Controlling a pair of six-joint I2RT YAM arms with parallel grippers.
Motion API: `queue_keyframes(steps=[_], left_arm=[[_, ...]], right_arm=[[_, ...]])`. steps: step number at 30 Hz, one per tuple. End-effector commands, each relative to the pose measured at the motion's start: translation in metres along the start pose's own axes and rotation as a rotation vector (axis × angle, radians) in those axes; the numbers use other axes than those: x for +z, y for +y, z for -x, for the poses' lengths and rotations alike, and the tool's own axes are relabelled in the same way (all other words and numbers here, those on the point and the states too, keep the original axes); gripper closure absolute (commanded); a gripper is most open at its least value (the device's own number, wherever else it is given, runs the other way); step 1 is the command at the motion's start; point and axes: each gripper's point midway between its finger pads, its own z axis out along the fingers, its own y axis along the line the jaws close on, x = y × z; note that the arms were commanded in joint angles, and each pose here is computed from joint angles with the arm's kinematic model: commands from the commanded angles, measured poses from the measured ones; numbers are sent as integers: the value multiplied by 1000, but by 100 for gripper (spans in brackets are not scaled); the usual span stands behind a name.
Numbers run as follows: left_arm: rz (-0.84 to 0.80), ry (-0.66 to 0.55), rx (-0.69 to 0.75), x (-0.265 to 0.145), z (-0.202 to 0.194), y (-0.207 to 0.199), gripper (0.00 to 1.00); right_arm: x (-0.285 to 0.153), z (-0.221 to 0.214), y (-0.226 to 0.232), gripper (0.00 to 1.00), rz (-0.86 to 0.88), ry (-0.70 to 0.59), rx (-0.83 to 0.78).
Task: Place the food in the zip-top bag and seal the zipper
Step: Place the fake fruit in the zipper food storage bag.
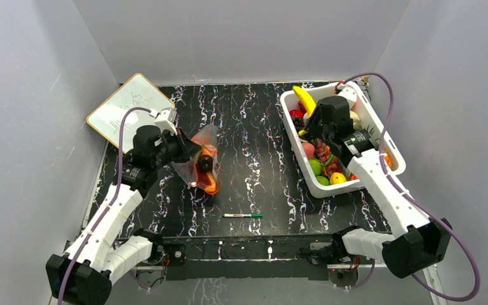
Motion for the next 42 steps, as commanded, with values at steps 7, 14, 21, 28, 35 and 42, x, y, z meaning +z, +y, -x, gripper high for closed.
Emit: queue_keyframes(steps=[7, 14, 21, 28, 35, 42], left_arm=[[-53, -105, -25, -3, 43, -24, 100], [-51, -118, -29, -2, 47, -25, 100], [-43, -129, -28, -5, 49, -24, 100], [-48, -135, -31, -7, 49, -25, 100], [-50, -132, -28, -9, 46, -25, 100], [-75, -125, -44, -12, 40, -28, 100]], right_arm=[[-47, -23, 94, 83, 298, -5, -146], [-74, -93, 143, 82, 424, 186, -209], [-109, -148, 176, 82, 524, 321, -219], [-121, -192, 181, 81, 458, 449, -270], [-132, -206, 186, 81, 438, 466, -263], [-128, -210, 194, 81, 413, 474, -226]])
